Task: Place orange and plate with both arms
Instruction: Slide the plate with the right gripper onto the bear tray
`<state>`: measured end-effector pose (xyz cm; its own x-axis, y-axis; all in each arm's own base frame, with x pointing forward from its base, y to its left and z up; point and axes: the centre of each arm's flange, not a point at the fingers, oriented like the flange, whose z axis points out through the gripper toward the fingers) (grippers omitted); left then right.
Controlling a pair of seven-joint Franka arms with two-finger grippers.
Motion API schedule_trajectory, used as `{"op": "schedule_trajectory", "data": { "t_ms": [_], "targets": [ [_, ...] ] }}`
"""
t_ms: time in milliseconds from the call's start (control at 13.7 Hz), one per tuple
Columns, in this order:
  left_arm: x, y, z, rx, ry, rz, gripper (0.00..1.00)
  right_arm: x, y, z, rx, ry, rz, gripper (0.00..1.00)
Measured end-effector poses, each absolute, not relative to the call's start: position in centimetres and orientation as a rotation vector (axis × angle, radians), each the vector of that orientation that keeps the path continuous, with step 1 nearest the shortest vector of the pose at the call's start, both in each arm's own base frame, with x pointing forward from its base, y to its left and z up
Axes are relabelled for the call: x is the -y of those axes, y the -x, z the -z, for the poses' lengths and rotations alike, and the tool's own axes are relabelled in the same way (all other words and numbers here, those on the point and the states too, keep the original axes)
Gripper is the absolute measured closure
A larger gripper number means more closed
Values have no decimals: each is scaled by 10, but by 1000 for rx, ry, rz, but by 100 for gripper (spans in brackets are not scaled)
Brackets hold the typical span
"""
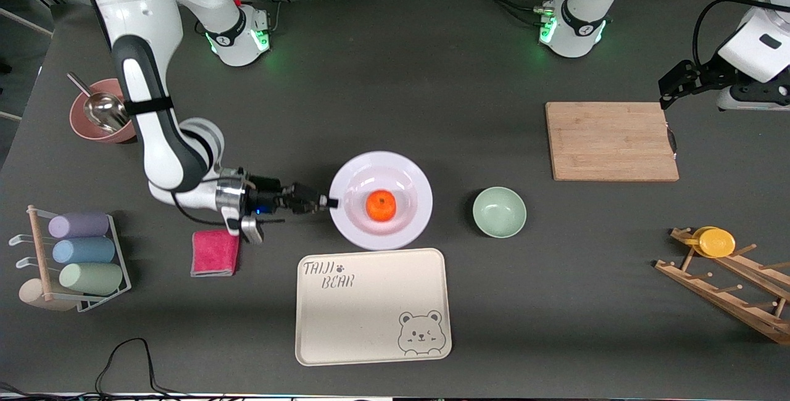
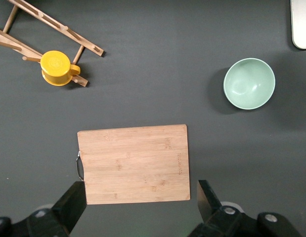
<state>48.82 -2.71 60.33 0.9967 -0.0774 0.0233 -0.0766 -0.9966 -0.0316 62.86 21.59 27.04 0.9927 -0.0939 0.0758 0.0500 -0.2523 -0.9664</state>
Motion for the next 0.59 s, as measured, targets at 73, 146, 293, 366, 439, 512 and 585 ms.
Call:
{"op": "schedule_trajectory", "data": {
  "t_ms": [73, 146, 293, 366, 439, 512, 585],
  "targets": [
    [27, -488, -603, -119, 3109, 38, 0, -221, -650, -272, -34, 1823, 135, 96],
    [26, -488, -603, -117, 3109, 38, 0, -225, -670, -275, -32, 1821, 129, 96],
    [24, -488, -603, -112, 3110, 39, 0, -225, -708, -283, -49, 1826, 112, 96],
    [24, -488, -604, -111, 3110, 40, 0, -223, -724, -285, -61, 1836, 106, 96],
    [24, -488, -604, -111, 3110, 41, 0, -220, -736, -284, -68, 1844, 108, 96],
    [24, -488, -604, -110, 3110, 42, 0, -219, -743, -277, -71, 1851, 108, 96],
    [24, -488, -604, -110, 3109, 41, 0, -218, -748, -266, -71, 1858, 107, 96]
  ]
}}
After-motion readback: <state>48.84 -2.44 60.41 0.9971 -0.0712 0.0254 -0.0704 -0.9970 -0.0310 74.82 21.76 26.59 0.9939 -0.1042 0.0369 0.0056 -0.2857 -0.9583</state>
